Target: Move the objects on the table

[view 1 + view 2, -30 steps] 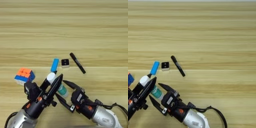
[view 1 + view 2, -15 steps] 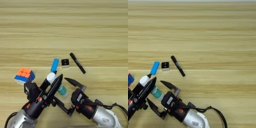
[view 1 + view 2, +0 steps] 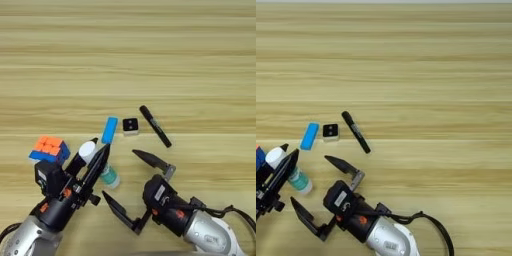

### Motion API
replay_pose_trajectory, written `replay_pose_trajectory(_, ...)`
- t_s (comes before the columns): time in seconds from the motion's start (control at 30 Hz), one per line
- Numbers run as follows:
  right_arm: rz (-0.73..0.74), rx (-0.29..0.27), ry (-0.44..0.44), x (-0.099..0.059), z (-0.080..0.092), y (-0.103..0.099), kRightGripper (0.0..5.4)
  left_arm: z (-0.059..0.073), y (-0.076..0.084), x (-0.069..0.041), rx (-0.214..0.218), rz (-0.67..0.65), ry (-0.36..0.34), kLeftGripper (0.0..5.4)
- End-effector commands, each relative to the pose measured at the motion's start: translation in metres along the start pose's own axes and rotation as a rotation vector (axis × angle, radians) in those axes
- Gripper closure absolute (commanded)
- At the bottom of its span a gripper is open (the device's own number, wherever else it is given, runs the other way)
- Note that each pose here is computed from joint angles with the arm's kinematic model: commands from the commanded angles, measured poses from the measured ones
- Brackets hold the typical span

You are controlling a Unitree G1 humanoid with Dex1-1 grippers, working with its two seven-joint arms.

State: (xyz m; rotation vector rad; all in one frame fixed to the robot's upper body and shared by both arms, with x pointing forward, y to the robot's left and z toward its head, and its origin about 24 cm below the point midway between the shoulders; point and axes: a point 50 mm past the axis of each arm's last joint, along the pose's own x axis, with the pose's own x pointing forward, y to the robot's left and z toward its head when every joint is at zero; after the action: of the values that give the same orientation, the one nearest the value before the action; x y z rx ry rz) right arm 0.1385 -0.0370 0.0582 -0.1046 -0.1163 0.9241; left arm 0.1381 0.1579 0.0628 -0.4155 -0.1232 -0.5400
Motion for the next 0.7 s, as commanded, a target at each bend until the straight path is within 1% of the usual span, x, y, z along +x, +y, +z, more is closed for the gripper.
replay_pose_trajectory(0.03,-0.015,-0.004,-0.016,0.001,0.002,-0.005,0.00,0.000,0.012,-0.006,-0.046,0.063,0.013,3.76)
replay_pose_trajectory(0.07,-0.016,-0.005,-0.015,0.001,0.002,-0.005,0.00,0.000,0.014,-0.007,-0.055,0.071,0.018,3.76)
replay_pose_trajectory(0.1,-0.018,-0.005,-0.014,0.001,0.002,-0.006,0.00,-0.002,0.017,-0.009,-0.044,0.085,0.034,3.76)
replay_pose_trajectory(0.13,-0.019,-0.006,-0.015,0.001,0.002,-0.006,0.00,-0.004,0.021,-0.011,-0.017,0.095,0.057,3.76)
replay_pose_trajectory(0.2,-0.022,-0.007,-0.017,0.002,0.002,-0.007,0.00,-0.008,0.028,-0.016,0.071,0.108,0.105,3.76)
replay_pose_trajectory(0.27,-0.024,-0.007,-0.020,0.003,0.003,-0.007,0.00,-0.008,0.032,-0.018,0.155,0.107,0.127,3.76)
replay_pose_trajectory(0.3,-0.024,-0.007,-0.021,0.003,0.003,-0.007,0.00,-0.008,0.033,-0.019,0.188,0.104,0.133,3.76)
replay_pose_trajectory(0.37,-0.023,-0.007,-0.022,0.004,0.003,-0.007,0.00,-0.009,0.035,-0.020,0.235,0.098,0.143,3.76)
replay_pose_trajectory(0.43,-0.022,-0.006,-0.024,0.004,0.003,-0.007,0.00,-0.011,0.035,-0.021,0.267,0.096,0.150,3.77)
replay_pose_trajectory(0.6,-0.023,-0.007,-0.026,0.006,0.003,-0.008,0.00,-0.011,0.037,-0.021,0.368,0.085,0.154,3.77)
replay_pose_trajectory(0.7,-0.023,-0.006,-0.027,0.006,0.003,-0.008,0.00,-0.012,0.037,-0.020,0.384,0.081,0.150,3.77)
